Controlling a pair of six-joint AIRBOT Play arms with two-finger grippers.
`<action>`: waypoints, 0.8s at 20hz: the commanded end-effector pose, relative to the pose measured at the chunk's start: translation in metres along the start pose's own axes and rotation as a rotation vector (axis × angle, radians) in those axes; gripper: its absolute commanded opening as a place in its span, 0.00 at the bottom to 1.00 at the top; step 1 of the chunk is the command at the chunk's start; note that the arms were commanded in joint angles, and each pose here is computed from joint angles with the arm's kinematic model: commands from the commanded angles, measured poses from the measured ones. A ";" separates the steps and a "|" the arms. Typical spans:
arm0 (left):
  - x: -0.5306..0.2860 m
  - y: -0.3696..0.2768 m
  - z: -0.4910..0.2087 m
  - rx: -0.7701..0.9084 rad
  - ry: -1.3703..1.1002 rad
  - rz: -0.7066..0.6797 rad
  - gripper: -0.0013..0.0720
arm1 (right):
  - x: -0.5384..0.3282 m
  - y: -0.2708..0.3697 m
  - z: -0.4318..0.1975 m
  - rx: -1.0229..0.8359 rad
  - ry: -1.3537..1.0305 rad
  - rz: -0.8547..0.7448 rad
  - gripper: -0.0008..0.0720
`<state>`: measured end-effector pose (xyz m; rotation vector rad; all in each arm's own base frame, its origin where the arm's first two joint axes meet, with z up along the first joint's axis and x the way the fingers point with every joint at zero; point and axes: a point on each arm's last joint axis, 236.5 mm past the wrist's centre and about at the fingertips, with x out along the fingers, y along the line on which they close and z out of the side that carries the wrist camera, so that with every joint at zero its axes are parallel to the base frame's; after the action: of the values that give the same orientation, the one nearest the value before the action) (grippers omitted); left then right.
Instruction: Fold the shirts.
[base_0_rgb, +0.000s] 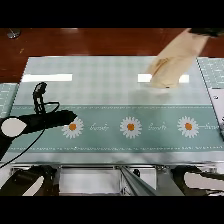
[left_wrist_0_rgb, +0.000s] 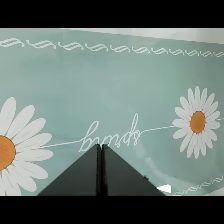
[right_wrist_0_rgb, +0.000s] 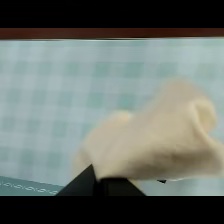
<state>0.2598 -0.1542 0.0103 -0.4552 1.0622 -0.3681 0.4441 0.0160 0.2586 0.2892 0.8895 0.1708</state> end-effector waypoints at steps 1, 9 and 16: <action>0.000 0.000 0.000 -0.001 0.001 0.000 0.04 | -0.038 -0.091 -0.037 0.277 0.080 -0.147 0.03; 0.000 0.000 0.000 0.000 -0.002 0.000 0.04 | -0.090 -0.224 -0.194 0.739 0.095 -0.547 0.03; 0.001 0.001 0.008 -0.003 -0.031 0.001 0.04 | -0.116 -0.259 -0.359 1.056 0.142 -0.855 0.03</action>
<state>0.2644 -0.1534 0.0118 -0.4599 1.0434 -0.3619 0.1514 -0.1942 0.0800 0.8113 1.1199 -0.9352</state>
